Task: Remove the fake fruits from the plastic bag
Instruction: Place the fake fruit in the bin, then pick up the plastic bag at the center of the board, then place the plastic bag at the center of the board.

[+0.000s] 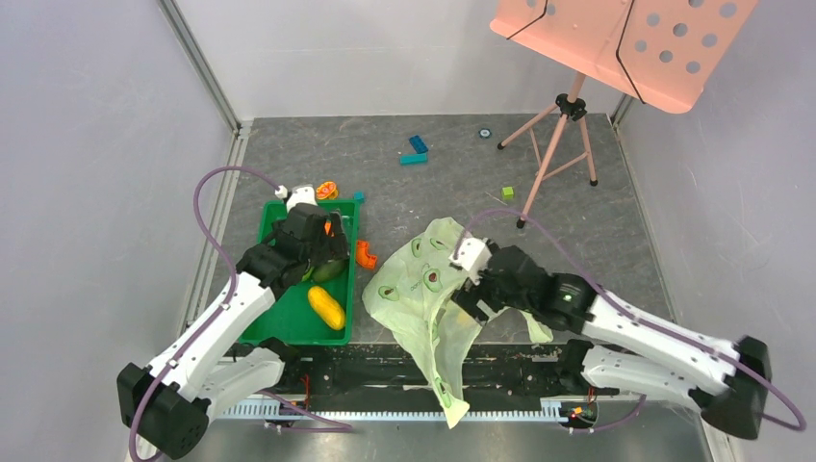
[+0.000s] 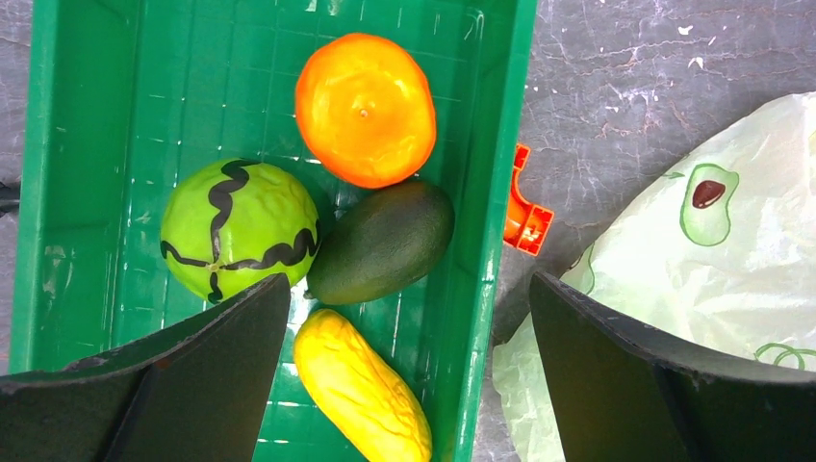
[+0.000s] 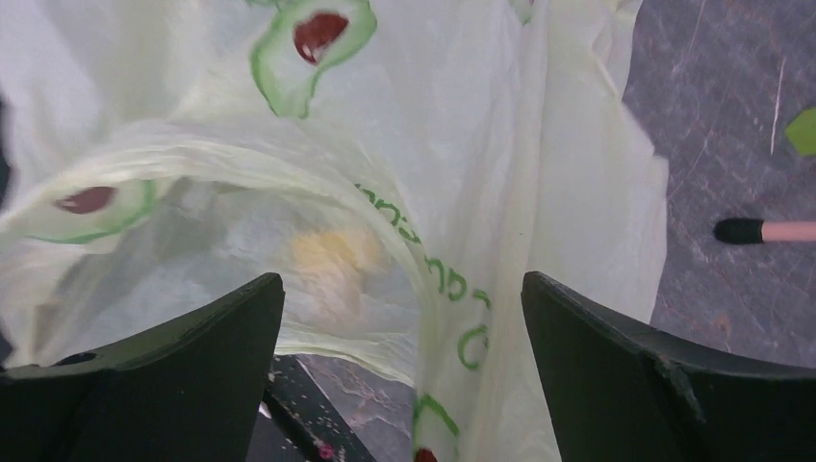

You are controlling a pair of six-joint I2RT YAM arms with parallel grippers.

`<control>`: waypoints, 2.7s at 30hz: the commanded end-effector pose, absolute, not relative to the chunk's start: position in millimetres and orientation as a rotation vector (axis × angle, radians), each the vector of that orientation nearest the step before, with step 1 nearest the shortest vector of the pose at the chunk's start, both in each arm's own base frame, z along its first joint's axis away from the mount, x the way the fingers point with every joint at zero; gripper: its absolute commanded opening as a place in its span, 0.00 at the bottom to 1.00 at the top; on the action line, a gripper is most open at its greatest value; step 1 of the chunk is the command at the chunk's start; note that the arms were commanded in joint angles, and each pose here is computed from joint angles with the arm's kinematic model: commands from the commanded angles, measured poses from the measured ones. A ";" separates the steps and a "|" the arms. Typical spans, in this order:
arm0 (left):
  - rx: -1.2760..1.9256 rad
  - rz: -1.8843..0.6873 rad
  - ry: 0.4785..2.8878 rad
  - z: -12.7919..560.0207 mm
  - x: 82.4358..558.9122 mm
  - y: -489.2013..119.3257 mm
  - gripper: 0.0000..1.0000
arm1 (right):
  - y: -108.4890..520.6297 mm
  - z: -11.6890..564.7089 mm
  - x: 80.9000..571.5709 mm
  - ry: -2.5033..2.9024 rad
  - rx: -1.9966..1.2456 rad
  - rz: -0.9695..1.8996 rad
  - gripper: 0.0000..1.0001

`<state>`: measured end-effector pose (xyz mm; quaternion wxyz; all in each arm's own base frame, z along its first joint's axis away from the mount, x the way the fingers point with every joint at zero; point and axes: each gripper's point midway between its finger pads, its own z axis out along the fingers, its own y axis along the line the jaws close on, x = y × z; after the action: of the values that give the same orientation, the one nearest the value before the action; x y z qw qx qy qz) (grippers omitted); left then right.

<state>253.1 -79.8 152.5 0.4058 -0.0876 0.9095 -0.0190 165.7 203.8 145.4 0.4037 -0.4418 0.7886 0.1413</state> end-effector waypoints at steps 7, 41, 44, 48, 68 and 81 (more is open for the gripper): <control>-0.209 -0.036 2.249 171.4 253.6 -73.6 1.00 | 176.1 140.7 220.4 1.983 -1.041 -0.183 0.54; -0.250 -0.127 2.139 201.1 243.6 -70.3 1.00 | 263.9 441.9 246.2 1.376 -0.641 0.353 0.03; -0.247 -0.127 2.141 200.5 243.0 -70.2 1.00 | 277.9 430.4 258.7 1.432 -0.626 0.339 0.04; -0.248 -0.128 2.139 199.5 241.5 -69.3 1.00 | 280.1 416.7 283.8 1.512 -0.527 0.242 0.02; -0.124 -0.254 2.231 180.3 257.3 -107.5 1.00 | 153.5 241.7 270.7 1.857 -0.336 0.145 0.95; -0.098 -0.377 2.217 192.3 288.0 -141.7 1.00 | 149.2 174.8 265.8 2.020 -0.320 0.191 0.45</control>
<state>266.4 -125.0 167.5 0.4025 -0.0481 0.9064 -0.1190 255.8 151.5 207.5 0.5552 -0.1485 0.8133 0.0911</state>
